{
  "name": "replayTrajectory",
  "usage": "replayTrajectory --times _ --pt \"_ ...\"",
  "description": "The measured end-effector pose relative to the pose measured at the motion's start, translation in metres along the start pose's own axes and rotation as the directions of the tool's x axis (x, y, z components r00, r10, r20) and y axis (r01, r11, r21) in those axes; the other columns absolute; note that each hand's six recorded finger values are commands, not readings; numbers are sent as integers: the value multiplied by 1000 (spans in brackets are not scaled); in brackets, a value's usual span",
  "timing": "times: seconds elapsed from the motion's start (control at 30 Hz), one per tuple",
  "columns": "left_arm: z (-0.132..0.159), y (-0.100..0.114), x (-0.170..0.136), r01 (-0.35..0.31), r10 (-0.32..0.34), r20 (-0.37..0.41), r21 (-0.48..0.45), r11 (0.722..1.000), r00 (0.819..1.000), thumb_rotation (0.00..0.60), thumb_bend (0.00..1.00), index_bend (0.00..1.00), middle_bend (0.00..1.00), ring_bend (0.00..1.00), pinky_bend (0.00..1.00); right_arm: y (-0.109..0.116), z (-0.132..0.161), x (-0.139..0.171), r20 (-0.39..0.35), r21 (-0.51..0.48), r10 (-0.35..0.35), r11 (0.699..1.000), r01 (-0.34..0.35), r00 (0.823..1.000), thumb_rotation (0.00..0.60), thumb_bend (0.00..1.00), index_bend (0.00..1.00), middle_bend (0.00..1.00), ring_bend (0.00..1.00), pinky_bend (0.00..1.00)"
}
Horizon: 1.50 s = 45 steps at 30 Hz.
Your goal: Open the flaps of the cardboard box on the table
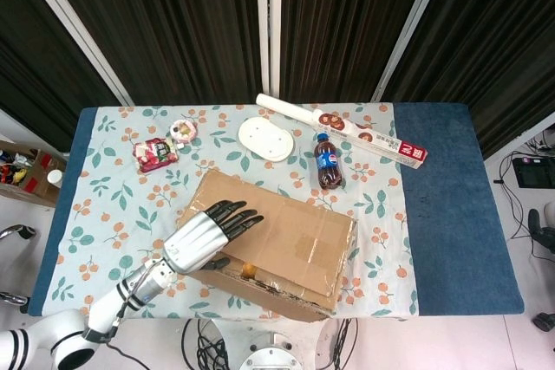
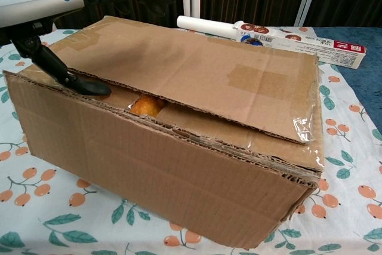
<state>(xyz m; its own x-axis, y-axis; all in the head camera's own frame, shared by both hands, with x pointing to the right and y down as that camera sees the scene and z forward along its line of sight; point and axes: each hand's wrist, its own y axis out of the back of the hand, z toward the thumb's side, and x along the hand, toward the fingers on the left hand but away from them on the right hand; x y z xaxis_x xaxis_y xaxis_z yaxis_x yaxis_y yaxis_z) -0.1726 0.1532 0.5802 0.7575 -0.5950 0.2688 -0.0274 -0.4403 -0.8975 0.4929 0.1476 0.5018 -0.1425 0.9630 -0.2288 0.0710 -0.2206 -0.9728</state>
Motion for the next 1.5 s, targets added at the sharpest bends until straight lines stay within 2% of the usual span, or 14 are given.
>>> replayTrajectory --times 0.57,0.77,1.0,1.07,1.5 --pt "8 -6 21 -44 44 3 -6 999 999 600 21 72 129 105 212 -11 -6 4 8 -4 28 1000 -28 1000 600 373 0 0 0 0" --pt "8 1 22 -98 98 -6 -30 995 995 600 20 72 129 105 212 -10 -7 4 8 -4 27 1000 -26 1000 600 373 0 0 0 0" --pt "4 35 29 -237 236 -24 -36 971 971 600 28 72 129 104 212 -8 -6 4 4 -8 16 1000 -16 1000 600 373 0 0 0 0" --pt "2 40 34 -258 256 -37 -32 966 966 600 28 72 128 101 212 -7 -7 5 7 -8 10 1000 -10 1000 600 373 0 0 0 0" --pt "-5 65 106 -383 377 -111 -28 923 919 600 28 71 117 99 212 3 -33 17 61 -46 -33 998 36 998 600 373 0 0 0 0"
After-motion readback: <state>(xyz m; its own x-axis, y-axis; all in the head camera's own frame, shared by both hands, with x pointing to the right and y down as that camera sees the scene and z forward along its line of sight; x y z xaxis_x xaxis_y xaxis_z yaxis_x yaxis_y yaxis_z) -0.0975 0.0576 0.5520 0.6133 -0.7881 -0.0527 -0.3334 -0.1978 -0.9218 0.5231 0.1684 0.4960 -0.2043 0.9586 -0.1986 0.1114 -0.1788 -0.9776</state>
